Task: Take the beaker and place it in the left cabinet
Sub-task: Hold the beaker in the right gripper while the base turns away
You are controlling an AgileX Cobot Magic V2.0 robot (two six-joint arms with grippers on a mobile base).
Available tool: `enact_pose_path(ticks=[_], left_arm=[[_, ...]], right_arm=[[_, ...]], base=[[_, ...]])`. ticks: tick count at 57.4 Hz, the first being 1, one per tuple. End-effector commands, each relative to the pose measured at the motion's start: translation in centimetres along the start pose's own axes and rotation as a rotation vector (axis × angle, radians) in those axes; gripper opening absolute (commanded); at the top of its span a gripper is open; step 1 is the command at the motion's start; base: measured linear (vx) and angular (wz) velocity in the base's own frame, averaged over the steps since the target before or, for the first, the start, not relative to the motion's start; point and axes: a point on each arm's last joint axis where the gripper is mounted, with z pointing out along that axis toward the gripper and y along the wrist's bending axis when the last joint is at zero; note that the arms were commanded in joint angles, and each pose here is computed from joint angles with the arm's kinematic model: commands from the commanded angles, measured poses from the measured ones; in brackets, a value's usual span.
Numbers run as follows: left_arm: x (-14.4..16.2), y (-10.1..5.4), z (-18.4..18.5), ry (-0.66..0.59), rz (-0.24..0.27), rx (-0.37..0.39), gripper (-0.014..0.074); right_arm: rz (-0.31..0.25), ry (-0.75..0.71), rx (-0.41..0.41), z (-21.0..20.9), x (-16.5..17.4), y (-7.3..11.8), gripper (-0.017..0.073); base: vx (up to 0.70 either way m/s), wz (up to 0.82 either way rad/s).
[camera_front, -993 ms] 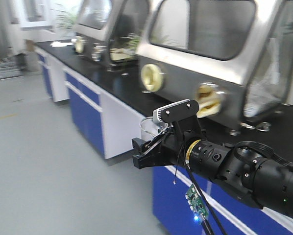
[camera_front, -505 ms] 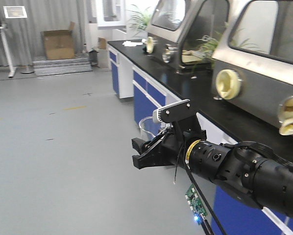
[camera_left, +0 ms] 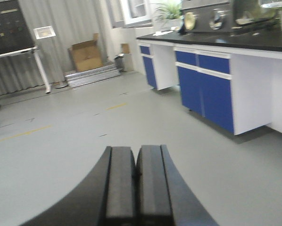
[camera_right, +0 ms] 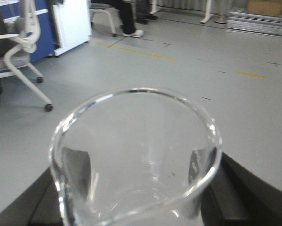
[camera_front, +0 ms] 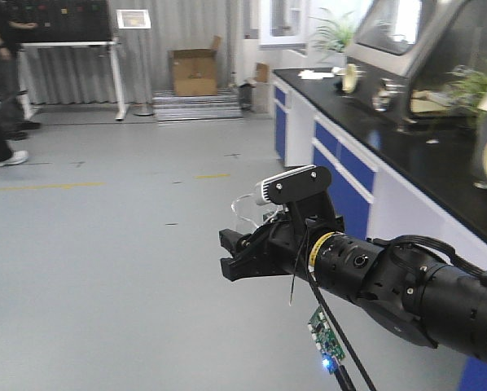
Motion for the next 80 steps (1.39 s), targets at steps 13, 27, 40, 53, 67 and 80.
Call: enact_pose_path(ticks=[13,27,40,53,67,80], left_arm=[[-1.7,0.19,-0.27,-0.12,-0.007,-0.011,-0.0006],[-1.7,0.19,-0.27,-0.12,-0.007,-0.011,-0.0006],[-1.7,0.19,-0.27,-0.12,-0.007,-0.011,-0.0006],[-1.7,0.19,-0.27,-0.12,-0.007,-0.011,-0.0006],[-1.7,0.19,-0.27,-0.12,-0.007,-0.011,-0.0006],[-1.7,0.19,-0.27,-0.12,-0.007,-0.011,-0.0006]], right_arm=[[-0.012,-0.133,-0.03,-1.48,-3.31,0.26,0.0208],[-0.012,-0.132,-0.029,-1.48,-3.3,0.25,0.0208],[-0.012,-0.133,-0.03,-1.48,-3.3,0.26,0.0208],[-0.012,-0.133,-0.03,-1.48,-3.3,0.26,0.0208],[-0.012,-0.133,-0.03,-1.48,-3.3,0.26,0.0208],[-0.012,-0.133,-0.03,-1.48,-3.3,0.26,0.0208]], base=[[0.18,0.43],[0.18,0.28],[0.23,0.22],[0.31,0.14],[0.42,0.02],[0.45,-0.01]])
